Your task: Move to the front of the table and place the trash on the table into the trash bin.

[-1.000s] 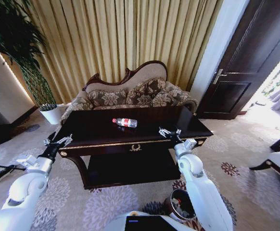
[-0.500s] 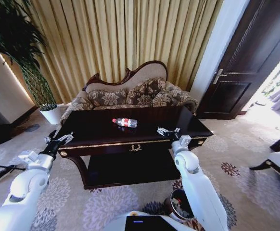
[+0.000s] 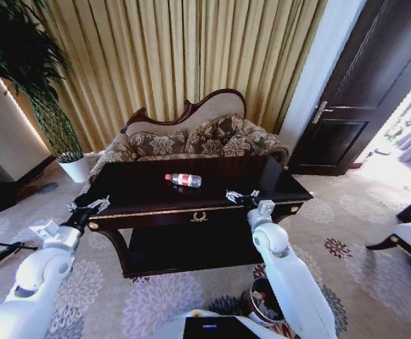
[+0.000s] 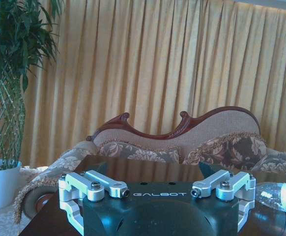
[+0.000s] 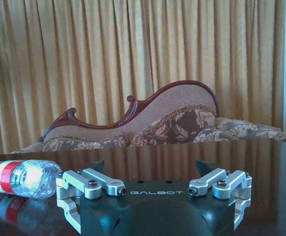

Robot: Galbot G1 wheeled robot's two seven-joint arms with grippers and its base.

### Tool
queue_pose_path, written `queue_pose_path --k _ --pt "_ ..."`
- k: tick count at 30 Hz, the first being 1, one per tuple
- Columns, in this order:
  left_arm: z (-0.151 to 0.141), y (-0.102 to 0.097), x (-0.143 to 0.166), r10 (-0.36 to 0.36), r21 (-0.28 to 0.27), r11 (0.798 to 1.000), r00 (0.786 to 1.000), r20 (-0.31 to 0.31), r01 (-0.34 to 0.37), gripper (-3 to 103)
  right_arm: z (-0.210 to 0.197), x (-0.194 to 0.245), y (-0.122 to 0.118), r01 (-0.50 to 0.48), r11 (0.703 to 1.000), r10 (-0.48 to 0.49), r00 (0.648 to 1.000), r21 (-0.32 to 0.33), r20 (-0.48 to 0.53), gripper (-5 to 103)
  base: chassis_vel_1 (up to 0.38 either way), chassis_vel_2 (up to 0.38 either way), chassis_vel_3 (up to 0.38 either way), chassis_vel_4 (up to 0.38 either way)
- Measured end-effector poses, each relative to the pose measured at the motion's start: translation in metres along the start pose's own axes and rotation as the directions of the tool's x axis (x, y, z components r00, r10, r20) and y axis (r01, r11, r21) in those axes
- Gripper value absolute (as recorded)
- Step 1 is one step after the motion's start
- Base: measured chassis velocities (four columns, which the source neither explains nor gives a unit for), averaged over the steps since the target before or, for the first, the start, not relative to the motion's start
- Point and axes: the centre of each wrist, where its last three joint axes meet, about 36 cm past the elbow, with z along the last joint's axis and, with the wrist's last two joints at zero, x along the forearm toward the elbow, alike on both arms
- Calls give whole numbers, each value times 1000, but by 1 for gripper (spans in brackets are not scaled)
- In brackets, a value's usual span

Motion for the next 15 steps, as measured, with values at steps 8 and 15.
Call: queue_pose_path --k 8,15 --pt "-6 -2 -1 25 25 999 999 -26 -24 100 0 0 -6 -19 1000 19 1000 -8 12 100 0 0 0 0" --pt "-18 4 -6 -21 -39 999 999 -31 20 100 3 -3 -8 -20 1000 20 1000 -8 23 100 0 0 0 0"
